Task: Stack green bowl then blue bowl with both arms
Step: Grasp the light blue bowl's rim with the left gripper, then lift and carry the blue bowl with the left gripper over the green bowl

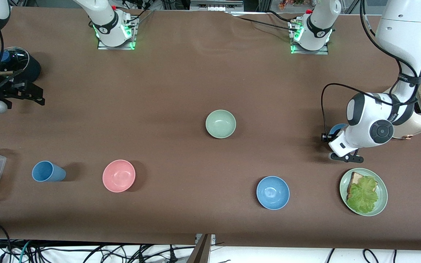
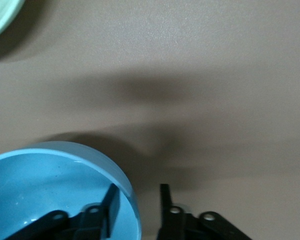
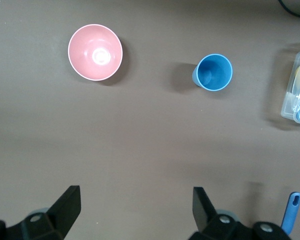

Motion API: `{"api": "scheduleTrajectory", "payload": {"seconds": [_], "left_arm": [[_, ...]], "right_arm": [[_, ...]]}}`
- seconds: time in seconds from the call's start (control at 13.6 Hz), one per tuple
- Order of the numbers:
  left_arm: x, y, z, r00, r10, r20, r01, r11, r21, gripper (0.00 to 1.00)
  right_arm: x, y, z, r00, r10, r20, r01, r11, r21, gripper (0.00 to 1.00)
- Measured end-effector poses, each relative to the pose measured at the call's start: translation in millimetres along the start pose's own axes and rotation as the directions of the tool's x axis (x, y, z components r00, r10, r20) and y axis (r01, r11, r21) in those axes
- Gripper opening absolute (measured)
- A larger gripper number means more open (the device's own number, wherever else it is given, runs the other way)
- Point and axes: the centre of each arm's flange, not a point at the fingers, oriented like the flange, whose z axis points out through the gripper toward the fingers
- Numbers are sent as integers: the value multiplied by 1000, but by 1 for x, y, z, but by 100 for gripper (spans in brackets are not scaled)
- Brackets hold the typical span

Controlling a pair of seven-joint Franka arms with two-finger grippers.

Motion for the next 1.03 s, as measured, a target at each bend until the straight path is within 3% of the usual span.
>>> {"api": "scheduleTrajectory", "payload": {"seconds": [0.22, 0.66, 1.03], "left_arm": [[0, 3, -14, 1000, 6, -19, -6, 1000, 6, 5], [10, 38, -80, 999, 45, -6, -45, 999, 23, 5], [7, 208, -167, 996, 74, -49, -70, 995, 75, 5]], "right_arm": [[0, 0, 1, 1000, 0, 2, 0, 1000, 0, 99], [0, 2, 2, 1000, 3, 3, -3, 1000, 0, 99], [0, 2, 2, 1000, 3, 3, -3, 1000, 0, 99]]}}
